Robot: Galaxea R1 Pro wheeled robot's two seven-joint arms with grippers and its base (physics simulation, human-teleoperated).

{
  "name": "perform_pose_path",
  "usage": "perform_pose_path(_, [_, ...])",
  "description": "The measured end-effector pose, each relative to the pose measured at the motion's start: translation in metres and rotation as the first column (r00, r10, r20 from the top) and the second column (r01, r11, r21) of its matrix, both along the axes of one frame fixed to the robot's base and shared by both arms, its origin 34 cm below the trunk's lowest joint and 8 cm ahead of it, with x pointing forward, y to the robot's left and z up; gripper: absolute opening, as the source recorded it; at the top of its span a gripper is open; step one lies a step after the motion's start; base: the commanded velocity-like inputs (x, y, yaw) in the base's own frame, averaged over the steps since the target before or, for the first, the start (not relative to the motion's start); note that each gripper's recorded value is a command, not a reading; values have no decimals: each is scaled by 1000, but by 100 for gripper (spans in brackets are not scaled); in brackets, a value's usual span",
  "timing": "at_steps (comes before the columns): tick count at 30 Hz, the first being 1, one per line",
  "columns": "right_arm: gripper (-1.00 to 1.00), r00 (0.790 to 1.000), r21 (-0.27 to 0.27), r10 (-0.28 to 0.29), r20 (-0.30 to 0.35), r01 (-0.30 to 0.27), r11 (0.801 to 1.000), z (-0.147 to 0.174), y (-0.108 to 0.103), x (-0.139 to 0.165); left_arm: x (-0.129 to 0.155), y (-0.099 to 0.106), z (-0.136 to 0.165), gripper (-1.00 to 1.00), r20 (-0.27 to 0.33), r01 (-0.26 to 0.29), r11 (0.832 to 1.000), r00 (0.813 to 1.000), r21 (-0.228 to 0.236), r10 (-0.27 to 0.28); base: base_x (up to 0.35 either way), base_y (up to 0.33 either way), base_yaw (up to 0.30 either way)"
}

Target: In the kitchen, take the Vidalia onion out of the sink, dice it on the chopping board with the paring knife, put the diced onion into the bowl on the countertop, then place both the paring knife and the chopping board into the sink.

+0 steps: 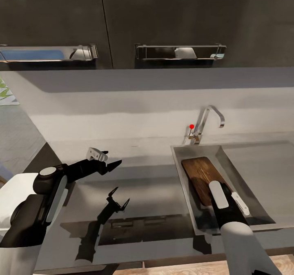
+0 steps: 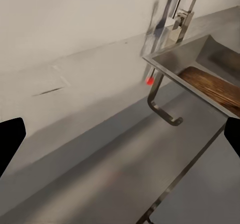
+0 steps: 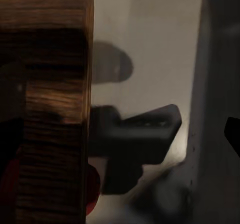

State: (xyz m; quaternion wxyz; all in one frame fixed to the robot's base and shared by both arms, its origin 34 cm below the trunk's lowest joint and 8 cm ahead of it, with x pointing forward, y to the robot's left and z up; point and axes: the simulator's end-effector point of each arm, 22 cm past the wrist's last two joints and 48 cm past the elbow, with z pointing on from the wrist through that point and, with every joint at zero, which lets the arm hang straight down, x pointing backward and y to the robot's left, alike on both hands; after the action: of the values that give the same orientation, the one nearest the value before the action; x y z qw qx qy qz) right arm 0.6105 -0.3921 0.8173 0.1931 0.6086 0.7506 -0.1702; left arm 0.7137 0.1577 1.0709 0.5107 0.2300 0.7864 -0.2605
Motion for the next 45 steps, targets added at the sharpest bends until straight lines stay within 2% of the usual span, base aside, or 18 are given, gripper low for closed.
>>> perform_pose_path(11, [100,1000,0,0,3,0,1000,1,0,1,0,0,1,100,1,0,1000,1000,0,0,0,0,-29])
perform_pose_path(36, [100,999,3,-1,44,1,1000,19,1,8,-3,4,24,100,37,-4,1000,999,0,4,0,0,-130])
perform_pose_path(37, [100,999,4,-1,45,0,1000,20,1,8,-1,10,27,100,41,-18,1000,999,-7,18,0,0,-111])
perform_pose_path(41, [100,999,4,2,51,-2,1000,23,1,9,-3,16,34,100,48,-16,1000,999,-26,17,0,0,-102])
perform_pose_path(45, [100,998,8,-5,66,4,1000,25,3,12,-11,18,46,100,56,33,997,998,-69,-29,0,0,-95])
